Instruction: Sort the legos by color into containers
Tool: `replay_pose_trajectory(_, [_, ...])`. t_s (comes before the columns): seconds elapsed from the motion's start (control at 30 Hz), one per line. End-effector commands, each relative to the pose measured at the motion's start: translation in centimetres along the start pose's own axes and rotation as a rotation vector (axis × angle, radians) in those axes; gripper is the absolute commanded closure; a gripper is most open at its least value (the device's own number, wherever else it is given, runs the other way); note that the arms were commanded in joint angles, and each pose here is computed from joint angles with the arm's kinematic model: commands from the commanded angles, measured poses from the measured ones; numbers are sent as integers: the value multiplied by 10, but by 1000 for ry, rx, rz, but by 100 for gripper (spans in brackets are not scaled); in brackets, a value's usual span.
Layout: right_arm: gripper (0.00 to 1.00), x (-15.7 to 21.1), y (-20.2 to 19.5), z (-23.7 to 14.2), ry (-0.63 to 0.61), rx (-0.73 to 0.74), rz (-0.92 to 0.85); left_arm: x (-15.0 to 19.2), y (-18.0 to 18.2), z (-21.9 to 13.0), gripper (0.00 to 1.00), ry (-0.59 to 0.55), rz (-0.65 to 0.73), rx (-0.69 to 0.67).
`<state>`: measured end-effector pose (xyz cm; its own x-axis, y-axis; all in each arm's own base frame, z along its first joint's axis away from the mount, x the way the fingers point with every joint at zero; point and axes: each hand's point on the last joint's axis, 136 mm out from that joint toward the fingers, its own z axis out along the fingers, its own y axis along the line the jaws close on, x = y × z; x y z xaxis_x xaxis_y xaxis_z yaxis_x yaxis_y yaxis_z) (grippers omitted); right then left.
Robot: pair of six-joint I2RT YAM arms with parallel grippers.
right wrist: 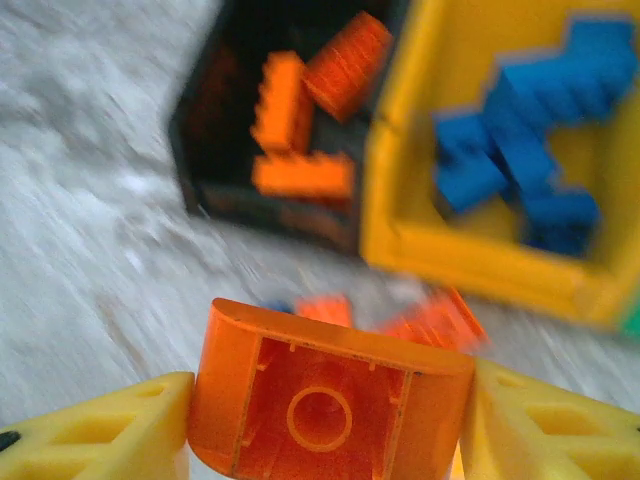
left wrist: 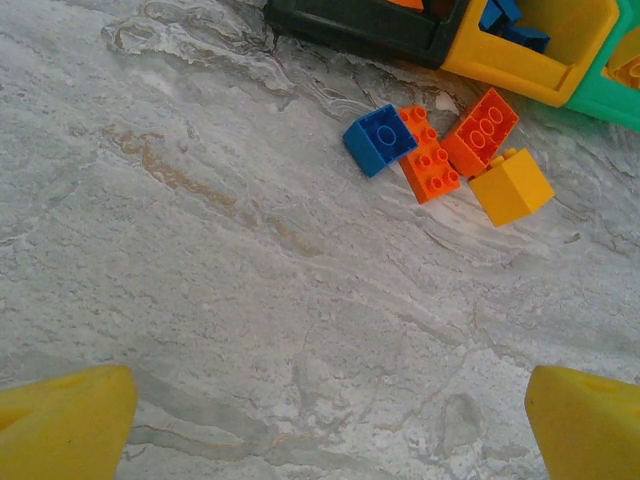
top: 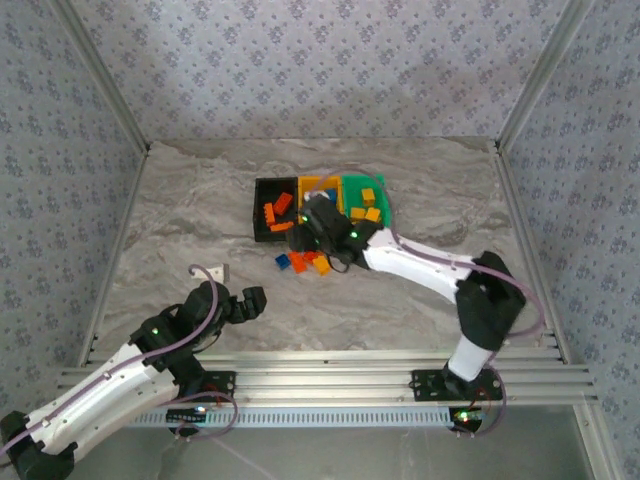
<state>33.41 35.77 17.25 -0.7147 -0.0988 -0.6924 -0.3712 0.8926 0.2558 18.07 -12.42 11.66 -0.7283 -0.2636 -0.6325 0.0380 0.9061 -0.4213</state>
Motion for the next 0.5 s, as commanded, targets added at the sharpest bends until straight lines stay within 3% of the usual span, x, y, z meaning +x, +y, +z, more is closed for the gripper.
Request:
replay_pose_trajectory(0.0, [36,-12,20,38,48,-32,-79,-1,-1,2,0,-7,-20,7])
replay_pose_trajectory(0.23, [34,-52,23,97,25,-13,-64,-1,0,1,1,-3,-21,4])
replay_pose_trajectory(0.47, [18,-85,27,107,-42,-33,-77,-1,0,3,0,0,-16,-3])
